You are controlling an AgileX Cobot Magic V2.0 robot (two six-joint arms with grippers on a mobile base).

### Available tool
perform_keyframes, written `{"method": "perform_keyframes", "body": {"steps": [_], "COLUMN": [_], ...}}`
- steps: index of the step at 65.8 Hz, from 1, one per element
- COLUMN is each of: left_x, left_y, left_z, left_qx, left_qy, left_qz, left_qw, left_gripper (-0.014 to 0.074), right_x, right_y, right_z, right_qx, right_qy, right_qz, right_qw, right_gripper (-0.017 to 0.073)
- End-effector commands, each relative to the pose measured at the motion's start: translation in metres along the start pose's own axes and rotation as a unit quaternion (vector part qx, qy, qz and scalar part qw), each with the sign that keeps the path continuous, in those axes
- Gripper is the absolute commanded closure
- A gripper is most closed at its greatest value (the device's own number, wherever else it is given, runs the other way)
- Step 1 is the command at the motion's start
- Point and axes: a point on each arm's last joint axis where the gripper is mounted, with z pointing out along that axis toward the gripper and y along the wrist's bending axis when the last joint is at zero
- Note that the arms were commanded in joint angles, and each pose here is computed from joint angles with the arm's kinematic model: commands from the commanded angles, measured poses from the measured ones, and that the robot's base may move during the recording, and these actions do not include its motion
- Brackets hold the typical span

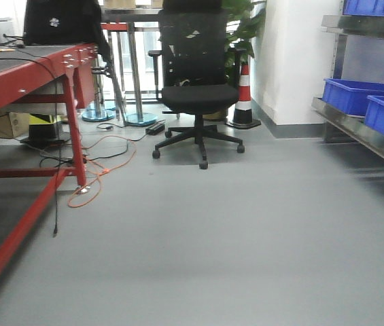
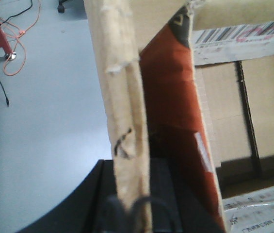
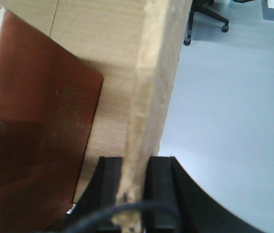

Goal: Stack two boxes on right shelf middle
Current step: 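Hold the boxes in both grippers while driving toward the steel shelf, then turn and approach the shelf's middle level holding the boxes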

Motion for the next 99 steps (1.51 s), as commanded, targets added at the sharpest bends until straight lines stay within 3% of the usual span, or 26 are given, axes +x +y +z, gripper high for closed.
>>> {"method": "perform_keyframes", "body": {"steps": [1,99], "left_x": [-0.007,-0.007], "left_y": [0.001,0.001], "left_z": [-0.0097,-0.0097], "left_qx": [0.009,0.009], "left_qy": [-0.038,-0.038], "left_qz": [-0.004,-0.004], "left_qw": [0.999,0.999], "left_gripper": [0.0705,0.0705], "right_x": [-0.0085,-0.0085], "right_y": [0.0011,0.0011], "right_z": [-0.01,-0.01], "right_qx": [-0.001,-0.001], "right_qy": [-0.044,-0.044], "right_qz": [-0.006,-0.006], "right_qw": [0.999,0.999], "right_gripper": [0.0721,0.0721]}}
